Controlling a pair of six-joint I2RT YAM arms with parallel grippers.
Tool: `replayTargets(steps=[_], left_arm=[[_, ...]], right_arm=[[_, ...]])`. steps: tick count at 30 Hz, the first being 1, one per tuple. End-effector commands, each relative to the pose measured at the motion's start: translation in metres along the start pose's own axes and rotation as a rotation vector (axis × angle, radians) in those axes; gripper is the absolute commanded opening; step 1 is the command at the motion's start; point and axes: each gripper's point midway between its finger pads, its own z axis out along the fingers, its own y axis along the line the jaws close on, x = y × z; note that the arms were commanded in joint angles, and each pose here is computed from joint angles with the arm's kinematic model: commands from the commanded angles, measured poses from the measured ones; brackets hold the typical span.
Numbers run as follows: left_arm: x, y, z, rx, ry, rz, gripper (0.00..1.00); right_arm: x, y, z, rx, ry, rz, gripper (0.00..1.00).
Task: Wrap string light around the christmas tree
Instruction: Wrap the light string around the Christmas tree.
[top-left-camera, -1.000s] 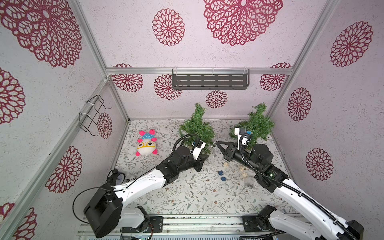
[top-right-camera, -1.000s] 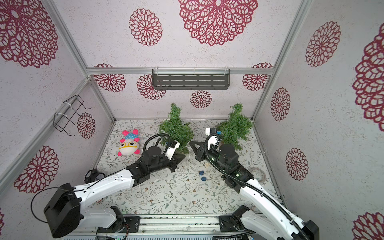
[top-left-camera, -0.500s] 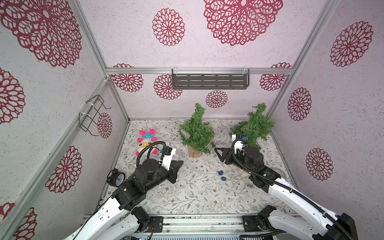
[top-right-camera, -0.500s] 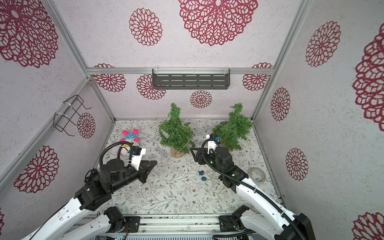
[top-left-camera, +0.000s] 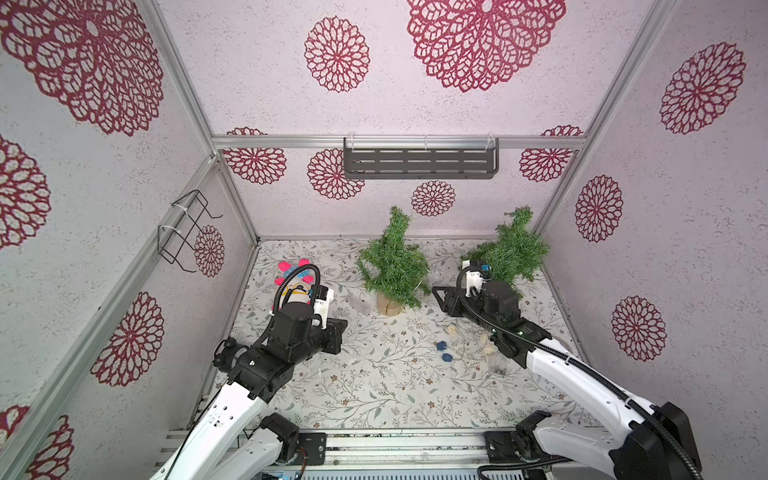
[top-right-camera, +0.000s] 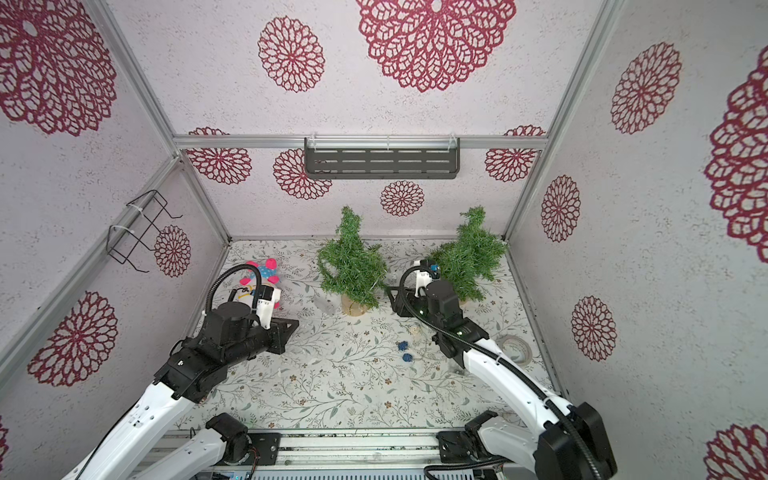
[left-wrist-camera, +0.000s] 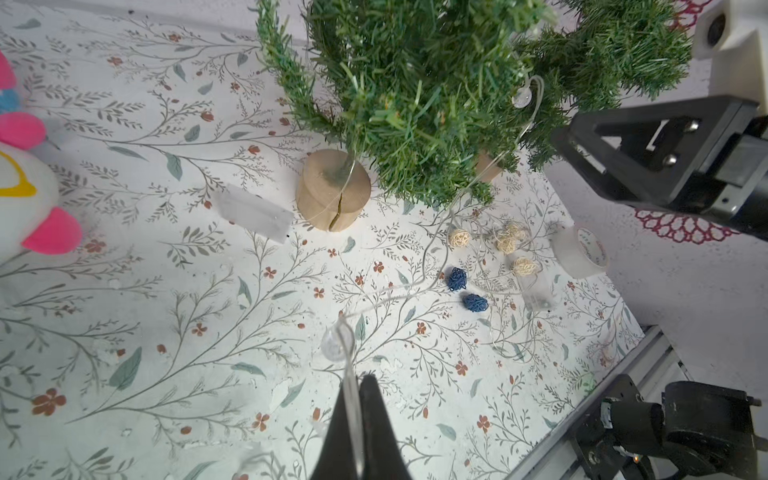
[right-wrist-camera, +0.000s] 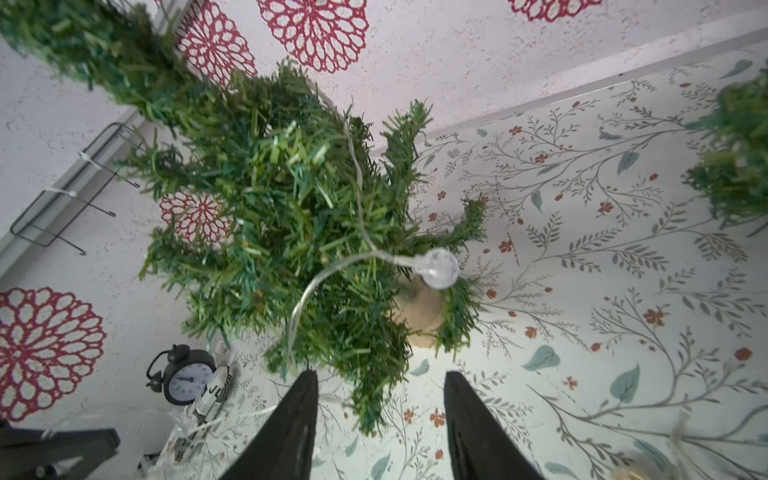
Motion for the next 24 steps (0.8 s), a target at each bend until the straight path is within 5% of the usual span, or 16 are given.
replayTargets(steps=[1, 9, 24], left_arm=[[-0.007, -0.008, 0.002, 0.053, -0.033, -0.023, 0.00], [0.004, -0.007, 0.017, 0.073, 0.002, -0.040, 0.00], [0.004, -0.009, 0.018, 0.082, 0.006, -0.026, 0.00]], right_arm=[[-0.027, 0.021, 0.010, -0.072, -0.076, 0.091, 0.52], [-0.040, 0.045, 0.025, -0.150, -0.116, 0.152, 0.52], [-0.013, -0.001, 0.020, 0.041, -0.041, 0.141, 0.09]])
